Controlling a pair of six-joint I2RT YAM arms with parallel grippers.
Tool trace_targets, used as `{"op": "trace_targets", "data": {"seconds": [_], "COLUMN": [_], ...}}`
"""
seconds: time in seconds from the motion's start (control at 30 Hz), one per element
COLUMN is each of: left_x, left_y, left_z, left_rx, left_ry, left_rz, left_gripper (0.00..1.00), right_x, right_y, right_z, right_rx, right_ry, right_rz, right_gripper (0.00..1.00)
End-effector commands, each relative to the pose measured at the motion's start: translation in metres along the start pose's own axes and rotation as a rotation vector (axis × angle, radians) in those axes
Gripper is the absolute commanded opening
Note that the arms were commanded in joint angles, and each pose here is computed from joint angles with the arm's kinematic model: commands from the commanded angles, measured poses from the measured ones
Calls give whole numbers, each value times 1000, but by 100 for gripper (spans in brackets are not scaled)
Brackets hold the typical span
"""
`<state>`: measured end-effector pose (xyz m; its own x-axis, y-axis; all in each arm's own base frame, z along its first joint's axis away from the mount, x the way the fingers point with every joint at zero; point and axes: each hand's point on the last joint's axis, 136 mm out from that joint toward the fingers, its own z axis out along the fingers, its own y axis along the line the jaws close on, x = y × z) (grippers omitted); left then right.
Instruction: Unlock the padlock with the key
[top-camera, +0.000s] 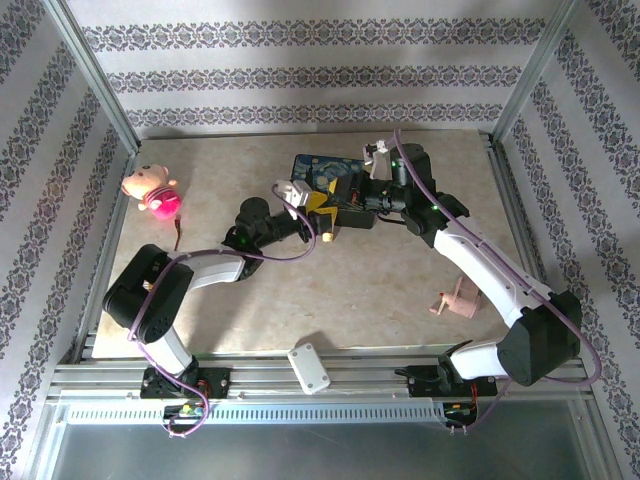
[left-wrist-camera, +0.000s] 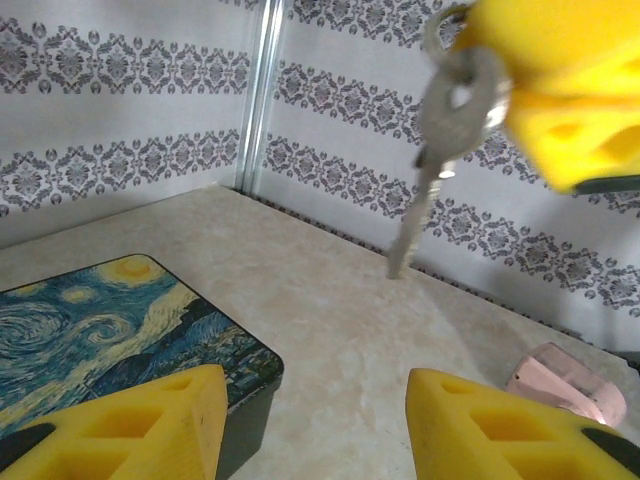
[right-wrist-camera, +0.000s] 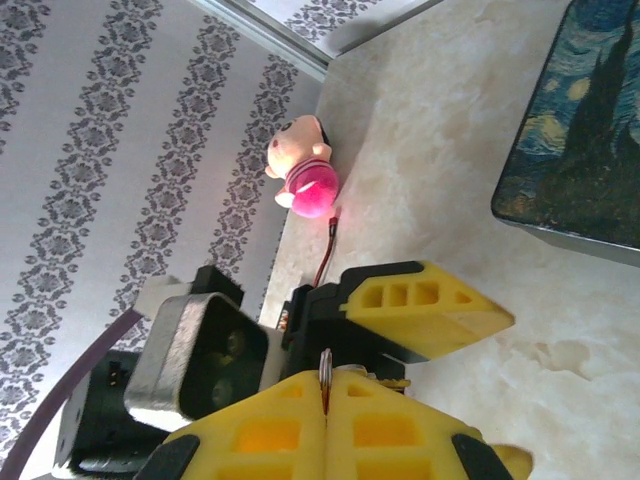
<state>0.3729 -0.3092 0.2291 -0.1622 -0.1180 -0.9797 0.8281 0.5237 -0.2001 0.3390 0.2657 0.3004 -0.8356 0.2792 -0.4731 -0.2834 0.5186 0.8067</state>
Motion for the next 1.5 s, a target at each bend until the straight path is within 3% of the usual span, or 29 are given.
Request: {"op": "trace_targets", "data": {"seconds": [0.0,0.63,0.97,1.1,1.27,1.47], "left_x": [-32,-61,-64,-62,-61,-42], "left_y": [-4,-14,-14,-13,-13,-17], "left_z": [6,-2,-6,-6,-8,-15], "left_rx": [0,5,-13,-17,-24,-13], "left_ry": [-104,-159,-157,-151,-137,13], "left_rz": [60,142,163,166,181,270], "left_gripper": [50,43,32,24,1,0], "right_x": [5,7,7,7,8,9], "right_y": [10,8,9,9,5,4], "right_z": [2,10,13,13,13,4], "right_rx": [-47,-48,-52,-51,-38,-3], "right_ry": [22,50,57,57,58,67], "right_rz": [-6,-7,-5,-5,-5,-67], "right_gripper": [0,0,0,0,0,1]}}
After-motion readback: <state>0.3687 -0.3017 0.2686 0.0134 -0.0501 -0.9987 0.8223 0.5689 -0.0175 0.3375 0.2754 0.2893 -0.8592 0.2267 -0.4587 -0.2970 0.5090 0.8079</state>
